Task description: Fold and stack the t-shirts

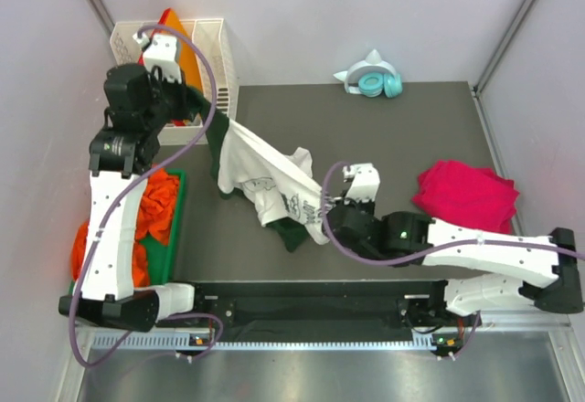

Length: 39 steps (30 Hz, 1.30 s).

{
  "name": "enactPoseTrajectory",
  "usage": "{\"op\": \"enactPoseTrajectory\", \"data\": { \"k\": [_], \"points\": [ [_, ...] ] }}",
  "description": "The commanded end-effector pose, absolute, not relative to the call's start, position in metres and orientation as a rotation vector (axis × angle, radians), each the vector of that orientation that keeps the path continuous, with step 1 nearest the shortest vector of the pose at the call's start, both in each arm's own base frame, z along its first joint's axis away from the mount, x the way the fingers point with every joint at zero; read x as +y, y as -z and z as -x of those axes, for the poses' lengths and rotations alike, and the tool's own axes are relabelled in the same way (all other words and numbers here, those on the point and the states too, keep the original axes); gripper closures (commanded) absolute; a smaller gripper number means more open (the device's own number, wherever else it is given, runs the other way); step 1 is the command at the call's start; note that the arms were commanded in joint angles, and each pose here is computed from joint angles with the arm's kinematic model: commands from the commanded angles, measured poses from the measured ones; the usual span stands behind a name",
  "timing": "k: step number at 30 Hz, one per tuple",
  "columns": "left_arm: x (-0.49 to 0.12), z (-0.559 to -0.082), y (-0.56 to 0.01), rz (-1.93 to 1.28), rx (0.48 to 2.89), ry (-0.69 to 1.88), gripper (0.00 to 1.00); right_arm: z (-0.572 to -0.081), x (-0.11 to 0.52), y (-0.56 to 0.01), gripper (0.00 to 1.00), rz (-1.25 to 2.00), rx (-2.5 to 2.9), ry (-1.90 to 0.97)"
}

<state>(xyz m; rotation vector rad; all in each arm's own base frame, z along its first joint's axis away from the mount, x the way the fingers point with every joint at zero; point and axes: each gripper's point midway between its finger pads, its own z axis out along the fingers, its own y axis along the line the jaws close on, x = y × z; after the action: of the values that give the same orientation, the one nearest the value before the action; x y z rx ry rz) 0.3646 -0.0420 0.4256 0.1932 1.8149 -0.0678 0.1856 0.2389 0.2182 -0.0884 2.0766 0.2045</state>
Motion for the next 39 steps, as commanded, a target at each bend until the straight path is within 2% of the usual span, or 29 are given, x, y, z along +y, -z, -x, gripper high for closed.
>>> {"op": "enactPoseTrajectory", "data": {
  "k": [1,9,14,16,17,20,22,25,29,32,39],
  "points": [
    [-0.034,-0.343,-0.413,-0.168,1.771,0.058,1.0,-0.138,0.278,-0.136,1.0,0.321,2.254,-0.17],
    [-0.031,-0.318,-0.366,-0.255,1.863,0.022,1.0,-0.081,0.352,-0.075,1.0,0.611,2.395,-0.297],
    [-0.026,-0.311,-0.352,-0.246,1.904,-0.004,1.0,-0.111,0.356,-0.1,0.99,0.581,2.325,-0.278],
    [-0.025,-0.309,-0.349,-0.243,1.916,-0.005,1.0,-0.142,0.348,-0.125,0.83,0.473,2.298,-0.283],
    [-0.025,-0.307,-0.346,-0.244,1.923,-0.007,1.0,-0.153,0.344,-0.135,0.63,0.459,2.281,-0.282],
    [-0.025,-0.301,-0.341,-0.252,1.931,-0.009,1.0,-0.197,0.328,-0.179,0.27,0.331,2.197,-0.305],
    [-0.024,-0.298,-0.337,-0.258,1.94,-0.012,1.0,-0.222,0.315,-0.199,0.17,0.257,2.156,-0.302],
    [-0.025,-0.294,-0.325,-0.265,1.971,-0.004,1.0,-0.247,0.303,-0.205,0.15,0.222,2.131,-0.273],
    [-0.026,-0.289,-0.307,-0.272,2.015,0.007,1.0,-0.264,0.301,-0.195,0.18,0.213,2.139,-0.252],
    [-0.023,-0.285,-0.299,-0.272,2.035,-0.01,1.0,-0.265,0.31,-0.186,0.23,0.221,2.155,-0.276],
    [-0.014,-0.266,-0.293,-0.293,2.054,-0.065,1.0,-0.266,0.322,-0.138,0.26,0.266,2.226,-0.28]
  ]
}}
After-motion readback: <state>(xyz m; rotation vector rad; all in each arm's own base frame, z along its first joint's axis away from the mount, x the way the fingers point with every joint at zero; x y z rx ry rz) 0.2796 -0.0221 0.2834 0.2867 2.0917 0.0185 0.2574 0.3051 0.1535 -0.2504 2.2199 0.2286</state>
